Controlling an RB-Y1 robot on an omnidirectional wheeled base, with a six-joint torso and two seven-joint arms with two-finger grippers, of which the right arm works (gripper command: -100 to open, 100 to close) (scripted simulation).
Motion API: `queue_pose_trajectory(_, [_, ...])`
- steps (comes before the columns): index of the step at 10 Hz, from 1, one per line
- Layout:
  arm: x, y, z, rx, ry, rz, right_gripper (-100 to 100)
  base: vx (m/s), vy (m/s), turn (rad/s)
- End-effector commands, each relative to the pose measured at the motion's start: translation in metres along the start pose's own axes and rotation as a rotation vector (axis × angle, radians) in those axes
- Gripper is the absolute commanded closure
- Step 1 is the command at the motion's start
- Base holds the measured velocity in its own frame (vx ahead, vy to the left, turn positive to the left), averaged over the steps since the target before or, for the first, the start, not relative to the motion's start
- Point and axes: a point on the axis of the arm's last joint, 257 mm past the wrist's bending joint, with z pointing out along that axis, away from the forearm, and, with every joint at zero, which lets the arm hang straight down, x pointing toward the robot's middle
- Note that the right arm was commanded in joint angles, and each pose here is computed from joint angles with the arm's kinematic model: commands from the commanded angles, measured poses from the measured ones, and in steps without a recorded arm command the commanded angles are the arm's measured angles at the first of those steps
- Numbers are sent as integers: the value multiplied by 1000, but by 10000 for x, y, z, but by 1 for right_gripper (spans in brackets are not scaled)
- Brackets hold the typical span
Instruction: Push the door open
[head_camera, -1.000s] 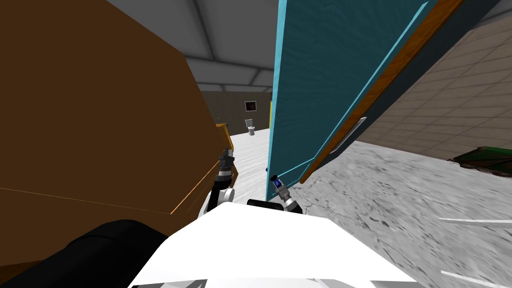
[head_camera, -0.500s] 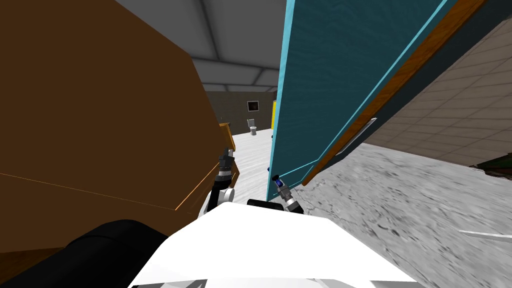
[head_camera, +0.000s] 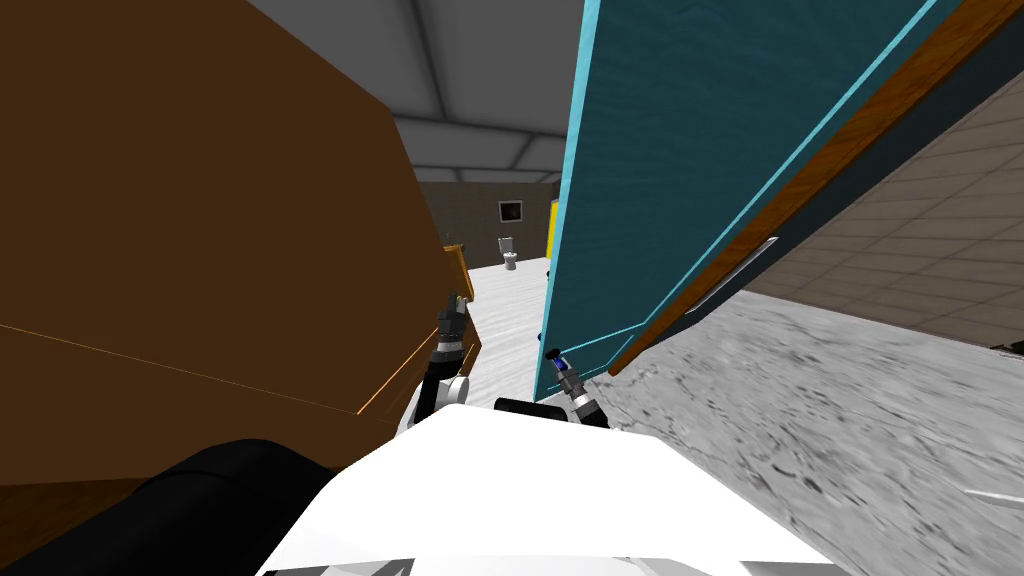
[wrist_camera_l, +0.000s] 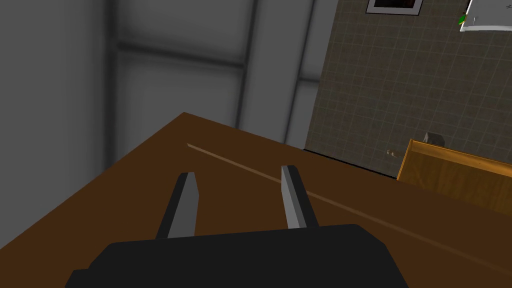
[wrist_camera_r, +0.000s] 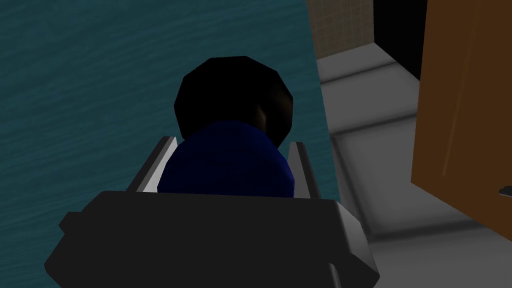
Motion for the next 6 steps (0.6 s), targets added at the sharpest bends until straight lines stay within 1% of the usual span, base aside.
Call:
queue_pose_trajectory(1, [-129, -109, 8, 14, -24, 23, 100, 17, 6, 47])
queue_pose_trajectory(4, [-254, -293, 14, 52, -68, 168, 100, 29, 20, 95])
queue_pose_trajectory(5, [-257, -296, 14, 53, -70, 177, 100, 30, 10, 41])
queue_pose_trajectory(6, [-305, -365, 16, 67, -88, 229, 100, 26, 0, 87])
